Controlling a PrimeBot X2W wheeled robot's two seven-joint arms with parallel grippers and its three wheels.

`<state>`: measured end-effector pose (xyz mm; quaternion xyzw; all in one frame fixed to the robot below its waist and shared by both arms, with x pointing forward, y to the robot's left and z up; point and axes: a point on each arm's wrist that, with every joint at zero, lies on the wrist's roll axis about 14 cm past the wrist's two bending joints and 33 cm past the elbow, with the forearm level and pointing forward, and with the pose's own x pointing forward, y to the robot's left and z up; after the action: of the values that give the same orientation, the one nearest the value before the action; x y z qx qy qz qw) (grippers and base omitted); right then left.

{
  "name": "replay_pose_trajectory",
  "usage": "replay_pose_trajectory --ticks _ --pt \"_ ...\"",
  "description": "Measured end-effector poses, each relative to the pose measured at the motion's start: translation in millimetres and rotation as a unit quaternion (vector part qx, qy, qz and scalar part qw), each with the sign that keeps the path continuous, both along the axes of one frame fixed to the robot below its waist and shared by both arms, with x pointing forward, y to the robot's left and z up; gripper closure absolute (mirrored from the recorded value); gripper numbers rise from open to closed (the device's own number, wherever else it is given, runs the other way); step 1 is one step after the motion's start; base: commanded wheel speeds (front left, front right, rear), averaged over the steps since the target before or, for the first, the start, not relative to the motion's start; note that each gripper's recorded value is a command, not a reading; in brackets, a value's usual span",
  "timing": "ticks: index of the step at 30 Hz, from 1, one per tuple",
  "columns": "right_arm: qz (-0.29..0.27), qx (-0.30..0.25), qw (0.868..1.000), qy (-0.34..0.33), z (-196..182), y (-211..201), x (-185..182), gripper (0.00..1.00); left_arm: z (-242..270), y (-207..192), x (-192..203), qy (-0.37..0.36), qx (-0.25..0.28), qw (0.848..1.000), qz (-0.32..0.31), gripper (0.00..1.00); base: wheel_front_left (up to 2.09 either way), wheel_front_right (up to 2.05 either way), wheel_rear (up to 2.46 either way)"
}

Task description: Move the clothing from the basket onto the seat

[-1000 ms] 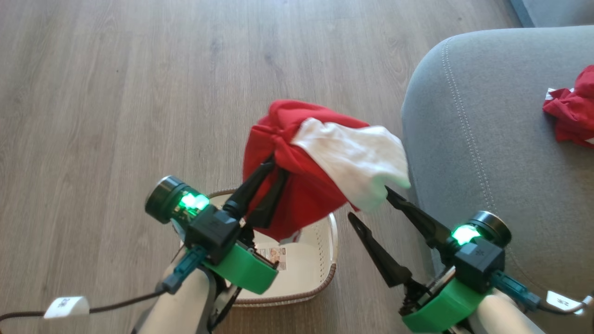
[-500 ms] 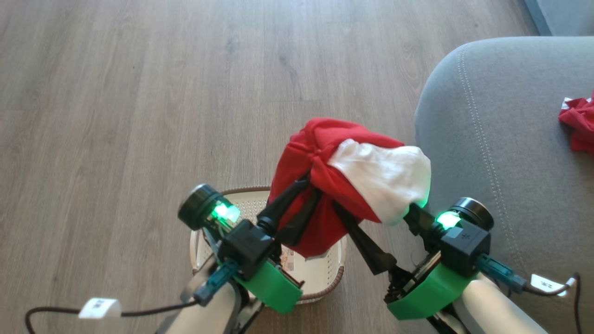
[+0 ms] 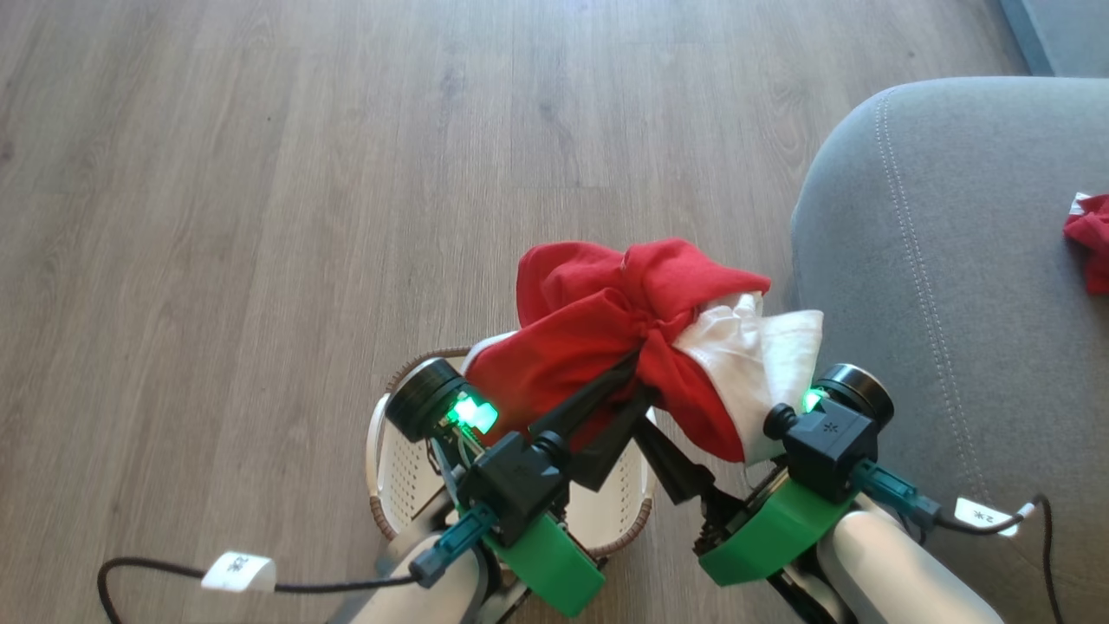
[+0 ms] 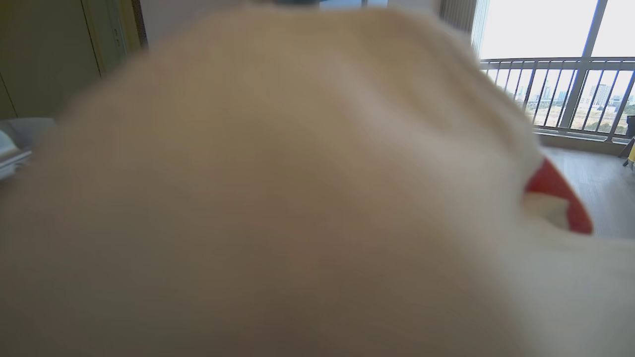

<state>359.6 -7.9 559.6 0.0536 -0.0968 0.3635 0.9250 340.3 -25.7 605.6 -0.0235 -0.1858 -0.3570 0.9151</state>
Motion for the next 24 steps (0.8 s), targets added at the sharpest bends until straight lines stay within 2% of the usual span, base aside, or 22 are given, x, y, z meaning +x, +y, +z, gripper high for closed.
replay_pose_trajectory --ticks 2,3,5,16,17,18,19,20,22,24 --pt "0.005 -0.001 1.000 -0.002 1 3 0 0.03 0 0 -1 0.000 0.001 1.000 0.000 1.00 0.00 0.00 0.00" --pt "0.007 -0.001 1.000 -0.005 3 4 0 0.56 0 0 -1 0.000 0.001 1.000 -0.001 1.00 0.00 0.00 0.00" --pt "0.008 -0.001 1.000 -0.006 3 5 0 1.00 0 0 -2 0.002 -0.003 1.000 -0.002 1.00 0.00 0.00 0.00" --pt "-0.027 0.005 0.999 -0.025 15 -7 11 1.00 5 5 1 -0.004 -0.007 1.000 0.008 1.00 0.00 0.00 0.00" --pt "-0.030 0.006 0.999 -0.025 15 -9 11 1.00 5 5 1 -0.004 -0.007 1.000 0.008 0.90 0.00 0.00 0.00" --pt "-0.032 0.007 0.999 -0.024 14 -10 11 1.00 5 6 2 -0.003 -0.008 1.000 0.009 0.65 0.00 0.00 0.00" --pt "-0.036 0.008 0.999 -0.022 14 -11 11 1.00 4 6 2 -0.003 -0.007 1.000 0.010 0.45 0.00 0.00 0.00" --pt "-0.040 0.009 0.999 -0.023 14 -14 12 1.00 3 8 4 -0.001 -0.007 1.000 0.014 0.45 0.00 0.00 0.00" --pt "-0.046 0.012 0.998 -0.027 18 -17 14 1.00 1 11 7 0.003 -0.005 1.000 0.020 0.00 0.00 0.00 0.00" --pt "-0.053 0.014 0.998 -0.032 21 -20 15 1.00 0 11 7 0.004 -0.004 1.000 0.019 0.00 0.00 0.00 0.00"
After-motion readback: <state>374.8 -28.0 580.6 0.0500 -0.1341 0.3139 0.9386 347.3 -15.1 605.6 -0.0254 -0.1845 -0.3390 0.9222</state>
